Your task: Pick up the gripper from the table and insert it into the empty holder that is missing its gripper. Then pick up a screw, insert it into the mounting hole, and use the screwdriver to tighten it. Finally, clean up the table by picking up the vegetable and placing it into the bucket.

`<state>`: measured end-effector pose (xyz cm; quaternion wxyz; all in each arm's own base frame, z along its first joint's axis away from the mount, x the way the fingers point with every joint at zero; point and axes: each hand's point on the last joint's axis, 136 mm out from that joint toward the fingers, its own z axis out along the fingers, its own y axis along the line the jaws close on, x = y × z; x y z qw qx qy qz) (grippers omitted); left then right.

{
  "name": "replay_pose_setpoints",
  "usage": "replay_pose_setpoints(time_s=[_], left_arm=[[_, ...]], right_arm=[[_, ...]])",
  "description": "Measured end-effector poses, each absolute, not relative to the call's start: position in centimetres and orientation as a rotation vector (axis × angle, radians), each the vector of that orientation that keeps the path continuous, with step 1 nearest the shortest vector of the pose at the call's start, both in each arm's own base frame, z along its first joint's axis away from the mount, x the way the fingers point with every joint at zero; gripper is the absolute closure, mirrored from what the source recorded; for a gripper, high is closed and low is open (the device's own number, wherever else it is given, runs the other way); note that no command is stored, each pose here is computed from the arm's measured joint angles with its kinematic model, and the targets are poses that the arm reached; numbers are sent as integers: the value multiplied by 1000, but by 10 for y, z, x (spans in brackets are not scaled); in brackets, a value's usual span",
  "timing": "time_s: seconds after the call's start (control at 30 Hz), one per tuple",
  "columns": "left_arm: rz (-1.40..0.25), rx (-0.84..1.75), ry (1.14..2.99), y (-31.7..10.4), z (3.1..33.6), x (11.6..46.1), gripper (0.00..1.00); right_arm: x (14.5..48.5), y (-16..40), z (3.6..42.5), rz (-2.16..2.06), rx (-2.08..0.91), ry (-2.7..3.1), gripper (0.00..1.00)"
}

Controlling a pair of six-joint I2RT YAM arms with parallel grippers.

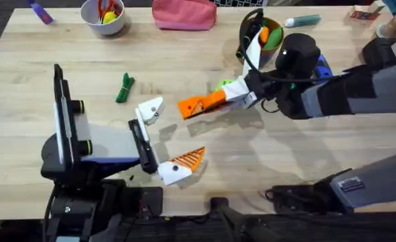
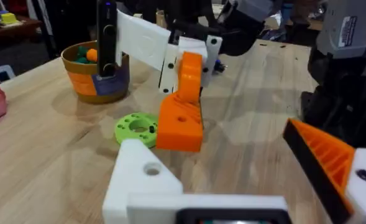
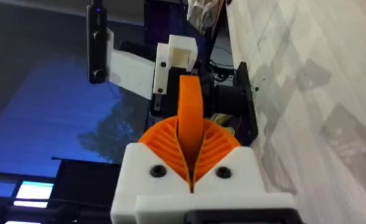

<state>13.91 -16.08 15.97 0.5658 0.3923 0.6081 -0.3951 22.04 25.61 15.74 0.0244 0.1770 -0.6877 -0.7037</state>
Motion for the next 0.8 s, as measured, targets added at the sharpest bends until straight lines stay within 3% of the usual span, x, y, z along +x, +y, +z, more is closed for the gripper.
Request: replay_pose_setpoints(time_s=[0.8], left_arm=[[-929, 922, 1430, -161, 160, 139, 13]], right_arm=[[206, 288, 173, -2089, 573, -2044, 992]])
